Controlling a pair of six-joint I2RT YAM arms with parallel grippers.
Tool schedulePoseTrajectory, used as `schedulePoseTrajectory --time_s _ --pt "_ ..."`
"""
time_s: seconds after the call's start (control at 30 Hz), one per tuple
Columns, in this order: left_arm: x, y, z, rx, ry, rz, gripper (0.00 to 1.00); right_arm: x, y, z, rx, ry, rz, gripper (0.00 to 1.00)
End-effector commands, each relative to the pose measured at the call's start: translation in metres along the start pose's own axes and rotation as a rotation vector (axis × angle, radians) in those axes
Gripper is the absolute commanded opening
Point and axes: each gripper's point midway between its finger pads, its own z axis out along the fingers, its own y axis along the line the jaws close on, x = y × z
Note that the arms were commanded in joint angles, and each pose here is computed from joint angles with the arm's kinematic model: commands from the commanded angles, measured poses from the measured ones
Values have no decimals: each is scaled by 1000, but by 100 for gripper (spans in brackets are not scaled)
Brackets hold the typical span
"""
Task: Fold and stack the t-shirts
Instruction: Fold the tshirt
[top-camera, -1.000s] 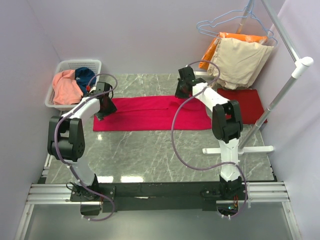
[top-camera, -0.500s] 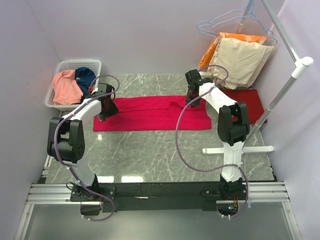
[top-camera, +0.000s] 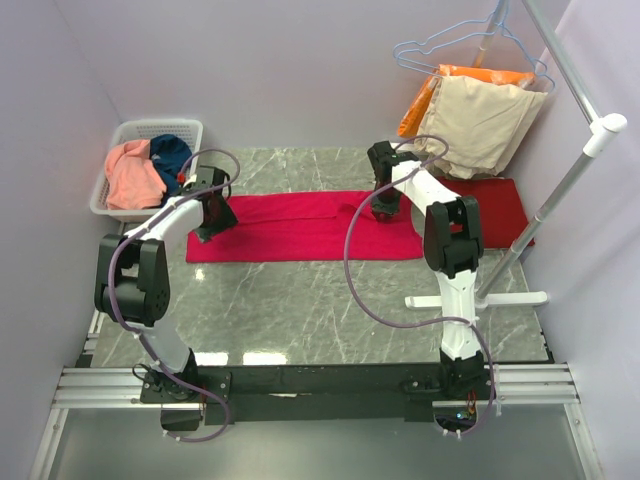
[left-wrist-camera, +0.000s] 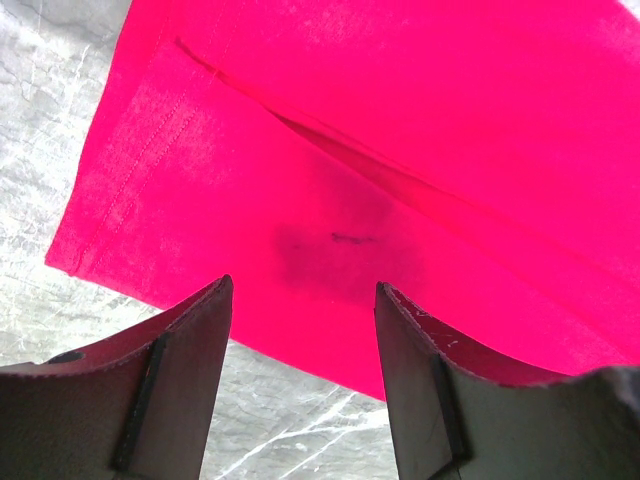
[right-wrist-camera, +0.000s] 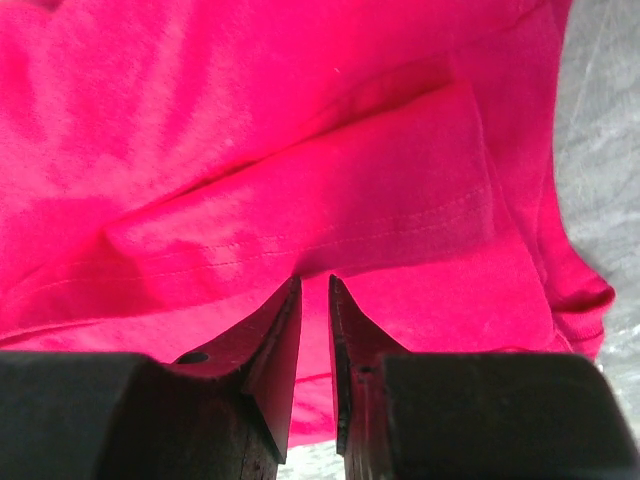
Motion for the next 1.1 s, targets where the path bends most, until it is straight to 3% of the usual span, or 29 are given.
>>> schedulePoseTrajectory --time_s 0.0,0.33,0.53,1.07 --pt "-19 -11 -8 19 -47 -5 64 -7 -6 -8 15 -2 23 24" --pt "-20 -15 -2 17 -39 2 64 7 -12 8 43 60 12 24" --pt "-22 -15 -2 13 -42 4 64 -9 -6 14 33 37 32 23" --pt "-22 -15 -4 15 -45 4 64 -77 28 -9 -175 -193 130 19"
